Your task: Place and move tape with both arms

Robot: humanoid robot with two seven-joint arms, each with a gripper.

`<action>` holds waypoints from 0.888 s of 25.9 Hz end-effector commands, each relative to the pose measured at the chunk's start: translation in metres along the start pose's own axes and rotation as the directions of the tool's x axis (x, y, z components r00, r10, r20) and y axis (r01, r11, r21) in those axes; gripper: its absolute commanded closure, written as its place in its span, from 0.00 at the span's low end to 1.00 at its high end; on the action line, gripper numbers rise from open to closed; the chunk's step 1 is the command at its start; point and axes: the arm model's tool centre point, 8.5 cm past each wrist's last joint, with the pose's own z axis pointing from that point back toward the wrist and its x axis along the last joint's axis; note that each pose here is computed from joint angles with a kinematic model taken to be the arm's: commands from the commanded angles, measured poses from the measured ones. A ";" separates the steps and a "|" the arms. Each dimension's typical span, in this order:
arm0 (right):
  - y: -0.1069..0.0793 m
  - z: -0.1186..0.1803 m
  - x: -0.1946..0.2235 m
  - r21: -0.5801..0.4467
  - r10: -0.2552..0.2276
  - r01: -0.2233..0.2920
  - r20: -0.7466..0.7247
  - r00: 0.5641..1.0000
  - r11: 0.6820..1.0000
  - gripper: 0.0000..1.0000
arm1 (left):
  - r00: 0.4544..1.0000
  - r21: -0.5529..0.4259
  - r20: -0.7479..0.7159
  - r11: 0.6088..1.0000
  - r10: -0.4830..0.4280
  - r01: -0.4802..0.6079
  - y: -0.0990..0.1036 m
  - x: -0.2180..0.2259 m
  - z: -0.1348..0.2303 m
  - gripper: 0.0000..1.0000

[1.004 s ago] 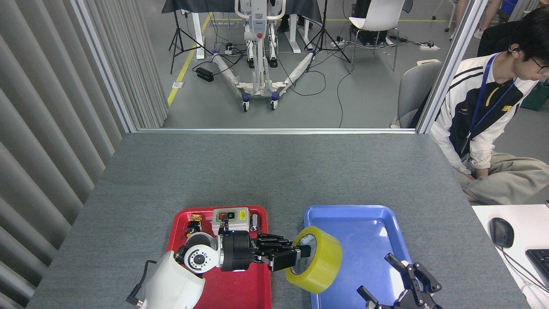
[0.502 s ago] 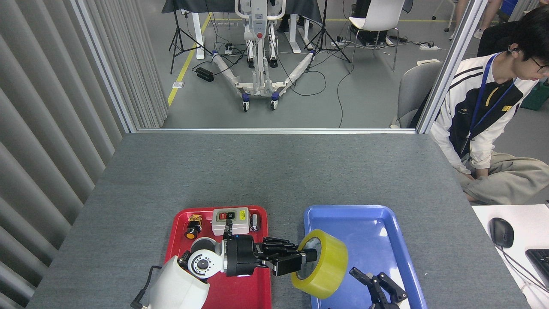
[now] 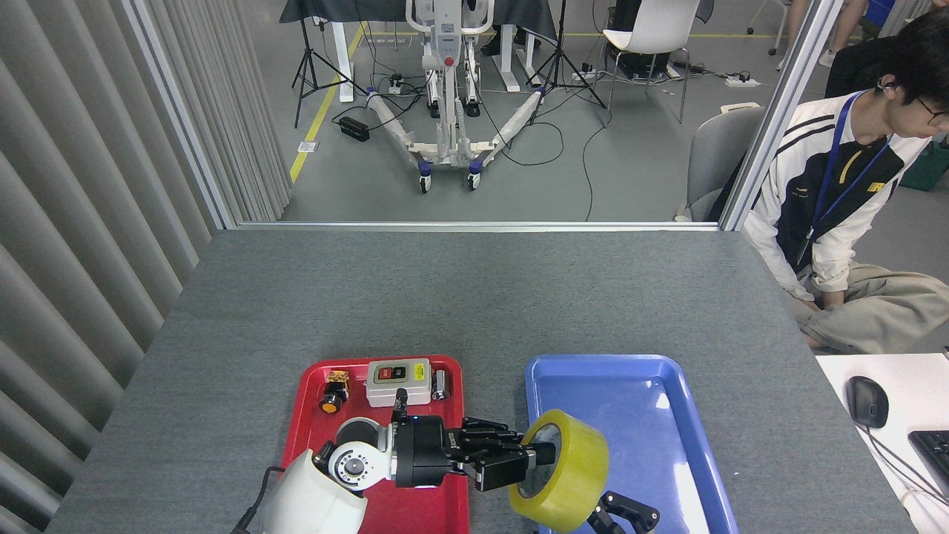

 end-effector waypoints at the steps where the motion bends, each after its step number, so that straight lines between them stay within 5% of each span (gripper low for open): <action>1: 0.002 0.001 0.002 0.010 0.003 -0.003 0.003 1.000 1.000 0.99 | 1.000 -0.001 0.001 1.000 -0.001 0.001 -0.002 0.001 0.001 1.00; 6: 0.000 0.001 0.000 0.007 0.009 -0.009 -0.003 1.000 1.000 1.00 | 1.000 -0.006 -0.002 1.000 0.026 -0.026 -0.014 -0.001 0.001 1.00; 7: 0.001 0.002 0.000 0.008 0.008 -0.008 -0.004 1.000 1.000 1.00 | 1.000 -0.004 -0.003 1.000 0.028 -0.028 -0.014 -0.001 0.002 0.85; 10: -0.001 0.002 -0.002 0.004 0.015 -0.015 -0.010 1.000 1.000 1.00 | 0.999 0.000 -0.015 1.000 0.028 -0.028 -0.013 -0.004 0.006 0.10; 11: -0.001 0.002 -0.002 0.003 0.015 -0.015 -0.012 1.000 1.000 1.00 | 0.999 0.011 -0.013 0.999 0.030 -0.030 -0.011 -0.004 0.007 0.00; 14: -0.009 0.004 -0.012 -0.011 0.035 -0.035 -0.066 0.997 0.999 1.00 | 0.997 0.130 0.018 0.989 0.069 -0.071 0.004 -0.006 0.024 0.00; 20: -0.014 0.025 -0.046 0.150 0.072 -0.045 -0.180 0.981 0.988 1.00 | 0.976 0.364 -0.011 0.910 0.216 -0.198 0.025 -0.023 0.065 0.00; 23: -0.011 0.024 -0.058 0.273 0.097 -0.042 -0.191 0.977 0.961 1.00 | 0.965 0.477 -0.157 0.872 0.212 -0.114 0.019 -0.035 0.095 0.13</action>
